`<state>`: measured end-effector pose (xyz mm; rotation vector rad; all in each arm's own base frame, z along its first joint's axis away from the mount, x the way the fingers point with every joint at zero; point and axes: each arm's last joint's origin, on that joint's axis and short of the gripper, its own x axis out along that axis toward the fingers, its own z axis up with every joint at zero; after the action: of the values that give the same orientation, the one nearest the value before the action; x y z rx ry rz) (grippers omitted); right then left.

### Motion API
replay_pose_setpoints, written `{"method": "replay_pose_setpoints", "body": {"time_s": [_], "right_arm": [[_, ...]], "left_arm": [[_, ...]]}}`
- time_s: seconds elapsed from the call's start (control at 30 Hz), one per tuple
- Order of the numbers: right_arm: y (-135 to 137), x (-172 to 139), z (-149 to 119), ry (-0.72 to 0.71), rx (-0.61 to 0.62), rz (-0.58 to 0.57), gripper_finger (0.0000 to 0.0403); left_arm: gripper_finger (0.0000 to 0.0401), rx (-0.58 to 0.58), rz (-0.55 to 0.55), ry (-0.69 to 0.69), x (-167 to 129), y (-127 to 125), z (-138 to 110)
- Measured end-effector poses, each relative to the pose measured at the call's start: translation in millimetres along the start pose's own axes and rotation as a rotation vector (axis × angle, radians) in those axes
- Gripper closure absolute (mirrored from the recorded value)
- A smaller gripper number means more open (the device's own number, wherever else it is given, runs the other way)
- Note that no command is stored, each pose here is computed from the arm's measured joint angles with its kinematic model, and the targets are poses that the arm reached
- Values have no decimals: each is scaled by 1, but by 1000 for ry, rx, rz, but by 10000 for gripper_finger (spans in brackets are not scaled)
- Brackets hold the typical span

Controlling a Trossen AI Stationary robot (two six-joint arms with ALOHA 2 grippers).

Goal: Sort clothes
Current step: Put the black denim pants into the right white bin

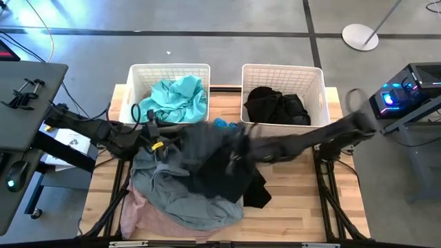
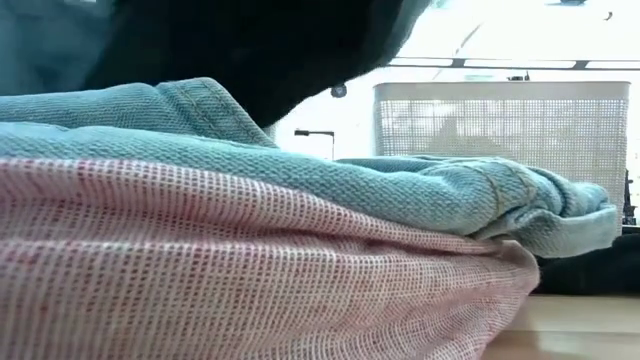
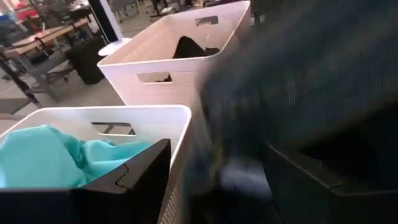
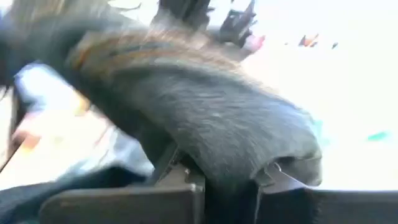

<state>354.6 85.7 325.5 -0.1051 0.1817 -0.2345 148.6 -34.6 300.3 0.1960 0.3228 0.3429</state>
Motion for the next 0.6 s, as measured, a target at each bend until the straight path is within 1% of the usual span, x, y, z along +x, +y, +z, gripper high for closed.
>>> {"method": "replay_pose_setpoints", "body": {"time_s": [0.13,0.23,0.33,0.43,0.5,0.53,0.6], "right_arm": [[-26,-62,61,-228,-100,-190,388],[-53,-108,100,-428,-143,-301,397],[-82,-151,128,-628,-156,-452,395],[-111,-192,144,-773,-203,-655,391],[-129,-213,148,-786,-205,-785,391],[-137,-220,148,-749,-197,-841,391],[-150,-227,145,-611,-165,-939,392]], "left_arm": [[163,-8,-14,-5,-2,-4,0],[163,-15,-23,-8,-1,-7,1],[163,-12,-21,6,3,-10,0],[163,0,-17,28,8,-15,-2],[163,14,-14,43,13,-19,-3],[163,20,-14,50,15,-20,-4],[163,39,-13,57,19,-24,-4]]}}
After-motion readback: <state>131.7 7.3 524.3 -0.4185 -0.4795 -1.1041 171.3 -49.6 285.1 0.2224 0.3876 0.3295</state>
